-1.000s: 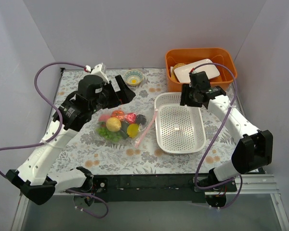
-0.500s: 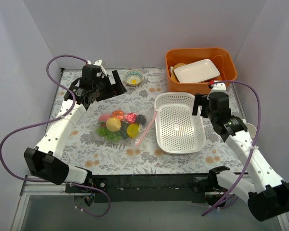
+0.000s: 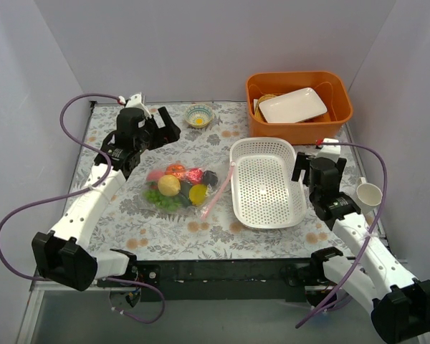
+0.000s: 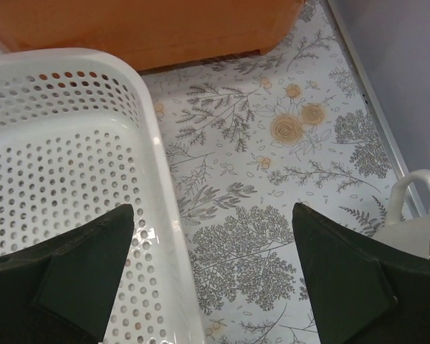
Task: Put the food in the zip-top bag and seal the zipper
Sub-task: Reset both arms
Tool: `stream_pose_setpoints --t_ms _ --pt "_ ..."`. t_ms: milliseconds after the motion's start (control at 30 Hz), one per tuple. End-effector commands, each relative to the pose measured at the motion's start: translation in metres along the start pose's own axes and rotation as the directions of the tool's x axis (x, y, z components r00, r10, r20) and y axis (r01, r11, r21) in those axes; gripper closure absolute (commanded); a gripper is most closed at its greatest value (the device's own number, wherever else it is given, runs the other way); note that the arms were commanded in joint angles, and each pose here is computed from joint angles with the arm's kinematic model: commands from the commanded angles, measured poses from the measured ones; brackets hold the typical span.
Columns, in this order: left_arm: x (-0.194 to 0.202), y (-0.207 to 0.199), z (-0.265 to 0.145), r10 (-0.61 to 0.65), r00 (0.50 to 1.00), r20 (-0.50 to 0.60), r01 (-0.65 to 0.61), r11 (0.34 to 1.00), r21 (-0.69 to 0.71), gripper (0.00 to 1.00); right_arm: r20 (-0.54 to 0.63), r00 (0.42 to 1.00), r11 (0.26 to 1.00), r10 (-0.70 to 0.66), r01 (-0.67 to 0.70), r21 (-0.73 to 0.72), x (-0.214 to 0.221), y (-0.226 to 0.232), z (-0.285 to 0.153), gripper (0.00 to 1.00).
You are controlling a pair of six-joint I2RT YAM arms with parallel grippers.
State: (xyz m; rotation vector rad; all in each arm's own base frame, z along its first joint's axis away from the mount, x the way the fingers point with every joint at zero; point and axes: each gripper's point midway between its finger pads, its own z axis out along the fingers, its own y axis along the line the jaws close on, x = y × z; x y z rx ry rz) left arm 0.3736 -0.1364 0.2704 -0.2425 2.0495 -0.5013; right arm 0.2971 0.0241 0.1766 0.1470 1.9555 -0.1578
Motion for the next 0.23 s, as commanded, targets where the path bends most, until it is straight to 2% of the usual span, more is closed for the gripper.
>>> stream_pose_setpoints --t_ms 0,200 --pt "-0.024 0.015 -0.006 0.043 0.988 0.151 -0.033 0.997 -0.068 0.02 0.063 0.997 0.993 0.054 -0.060 0.101 -0.001 -0.014 0.009 0.02" --pt "-0.036 0.032 -0.010 0.038 0.965 0.258 -0.002 0.990 -0.141 0.02 0.096 0.994 0.988 0.045 -0.059 0.141 0.011 -0.021 0.015 0.02"
